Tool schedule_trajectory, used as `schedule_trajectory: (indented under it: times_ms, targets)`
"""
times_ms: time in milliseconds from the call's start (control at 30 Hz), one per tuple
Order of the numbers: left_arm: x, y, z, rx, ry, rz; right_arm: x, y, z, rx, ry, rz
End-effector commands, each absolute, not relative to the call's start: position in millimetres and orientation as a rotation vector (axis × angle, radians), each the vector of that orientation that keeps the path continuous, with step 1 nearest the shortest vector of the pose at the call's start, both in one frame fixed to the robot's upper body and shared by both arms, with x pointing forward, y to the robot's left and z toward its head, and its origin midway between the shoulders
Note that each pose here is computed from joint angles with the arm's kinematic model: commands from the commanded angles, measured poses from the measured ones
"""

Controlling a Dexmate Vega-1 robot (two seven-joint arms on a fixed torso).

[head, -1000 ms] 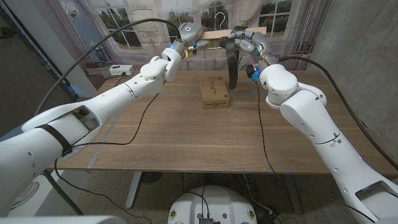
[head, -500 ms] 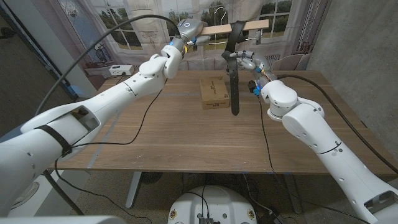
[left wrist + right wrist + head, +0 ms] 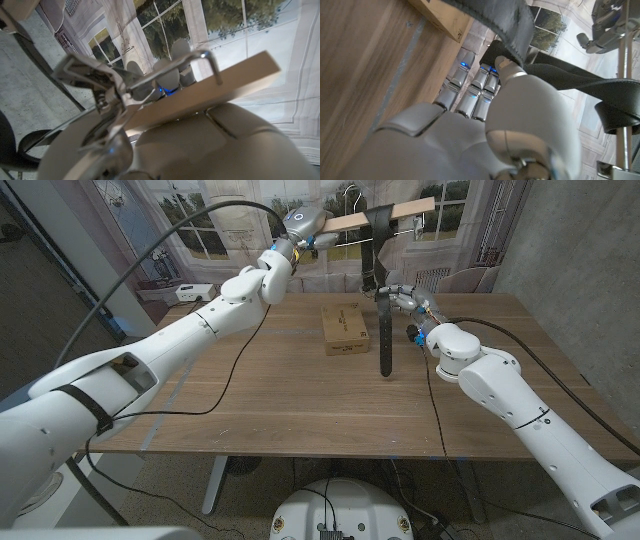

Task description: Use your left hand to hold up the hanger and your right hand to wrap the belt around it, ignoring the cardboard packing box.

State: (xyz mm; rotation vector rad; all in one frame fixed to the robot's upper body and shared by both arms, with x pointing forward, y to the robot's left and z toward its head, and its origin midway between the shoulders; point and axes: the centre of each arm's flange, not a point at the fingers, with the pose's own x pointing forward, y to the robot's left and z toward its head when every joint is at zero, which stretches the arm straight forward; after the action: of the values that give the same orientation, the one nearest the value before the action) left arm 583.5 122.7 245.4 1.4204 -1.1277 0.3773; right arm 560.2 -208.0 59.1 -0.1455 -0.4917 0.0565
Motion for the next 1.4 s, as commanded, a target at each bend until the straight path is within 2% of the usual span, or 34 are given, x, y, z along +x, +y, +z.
schedule_trajectory:
  times_ms: [33,500,933,1400]
  targets:
    - [570.8,130.1,243.8,1.394,-1.124,0.294,601.7,-249.4,39.9,-0.095,-0.421,-0.041]
    - [569.4,133.4,239.0,1.452,-1.082,0.19,628.1,-295.5,48.8,-0.114,-0.472,-0.209]
    - [573.7,137.5,234.4,1.478,-1.04,0.142,632.6,-300.9,93.4,-0.16,-0.57,-0.25]
    - [575.5,138.2,232.3,1.524,-1.014,0.084,621.8,-299.7,140.5,-0.199,-0.701,-0.229]
